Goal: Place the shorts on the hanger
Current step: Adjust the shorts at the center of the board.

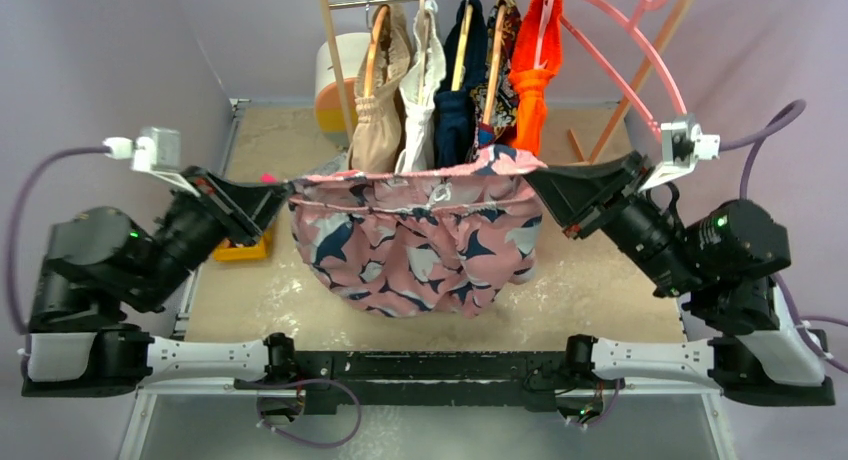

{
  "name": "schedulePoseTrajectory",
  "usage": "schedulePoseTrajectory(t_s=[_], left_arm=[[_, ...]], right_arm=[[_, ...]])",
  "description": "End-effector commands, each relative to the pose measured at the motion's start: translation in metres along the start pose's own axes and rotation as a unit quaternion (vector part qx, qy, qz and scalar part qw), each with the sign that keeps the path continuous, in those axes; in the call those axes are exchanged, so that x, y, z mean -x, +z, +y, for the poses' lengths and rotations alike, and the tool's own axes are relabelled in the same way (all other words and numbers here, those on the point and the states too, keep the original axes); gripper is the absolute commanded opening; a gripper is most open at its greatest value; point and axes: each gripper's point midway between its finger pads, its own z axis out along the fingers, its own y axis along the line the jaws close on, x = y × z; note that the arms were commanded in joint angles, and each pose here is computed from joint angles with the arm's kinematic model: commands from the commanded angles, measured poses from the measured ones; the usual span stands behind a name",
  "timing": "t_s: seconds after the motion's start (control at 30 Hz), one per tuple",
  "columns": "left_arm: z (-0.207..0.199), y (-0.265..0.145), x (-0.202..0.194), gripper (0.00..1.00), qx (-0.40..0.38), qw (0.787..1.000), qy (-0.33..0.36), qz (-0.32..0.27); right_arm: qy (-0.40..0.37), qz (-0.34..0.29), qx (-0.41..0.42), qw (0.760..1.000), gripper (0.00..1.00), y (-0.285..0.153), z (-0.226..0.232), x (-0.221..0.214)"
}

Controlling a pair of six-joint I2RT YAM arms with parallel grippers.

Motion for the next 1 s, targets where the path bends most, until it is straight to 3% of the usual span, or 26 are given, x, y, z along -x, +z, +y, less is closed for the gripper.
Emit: schedulePoseTrajectory(t_s=[0.0, 0.1, 0.17, 0.33, 0.4, 0.47, 0.6, 0.7, 0.8, 0.97], left_arm=[[-0.005, -0.018, 0.062, 0.0, -0.014, 0.998, 0.026, -0.055], [-0.016, -0.025, 0.084, 0.0, -0.042, 0.996, 0.017, -0.075], [-0.015, -0.021, 0.08, 0.0, -0.038, 0.996, 0.017, -0.079], [0.002, 0.004, 0.017, 0.0, 0.005, 0.998, 0.057, -0.037], [0.003, 0.009, 0.009, 0.0, 0.018, 0.997, 0.067, -0.03], [-0.009, 0.007, 0.035, 0.0, 0.011, 0.996, 0.07, -0.048], [-0.054, -0.01, 0.12, 0.0, -0.047, 0.992, 0.053, -0.1], [-0.066, -0.017, 0.142, 0.0, -0.074, 0.989, 0.039, -0.12], [-0.044, -0.008, 0.106, 0.0, -0.045, 0.992, 0.044, -0.109], [-0.006, 0.012, 0.019, 0.0, 0.004, 0.997, 0.057, -0.05]], right_arm=[[-0.042, -0.061, 0.064, 0.995, 0.0, 0.015, 0.041, 0.058], [-0.039, -0.081, 0.093, 0.992, 0.0, 0.008, 0.052, 0.075], [-0.043, -0.068, 0.075, 0.994, 0.0, 0.013, 0.044, 0.06], [-0.063, 0.031, 0.016, 0.997, 0.0, 0.037, 0.015, -0.036], [-0.071, 0.057, 0.005, 0.996, 0.0, 0.042, 0.011, -0.057], [-0.092, 0.04, 0.011, 0.995, 0.0, 0.051, 0.023, -0.034], [-0.077, -0.068, 0.106, 0.989, 0.0, 0.043, 0.08, 0.078], [-0.055, -0.127, 0.153, 0.979, 0.0, 0.023, 0.094, 0.112], [-0.048, -0.102, 0.102, 0.988, 0.0, 0.028, 0.064, 0.071], [-0.049, -0.002, 0.038, 0.998, 0.0, 0.031, 0.022, -0.02]])
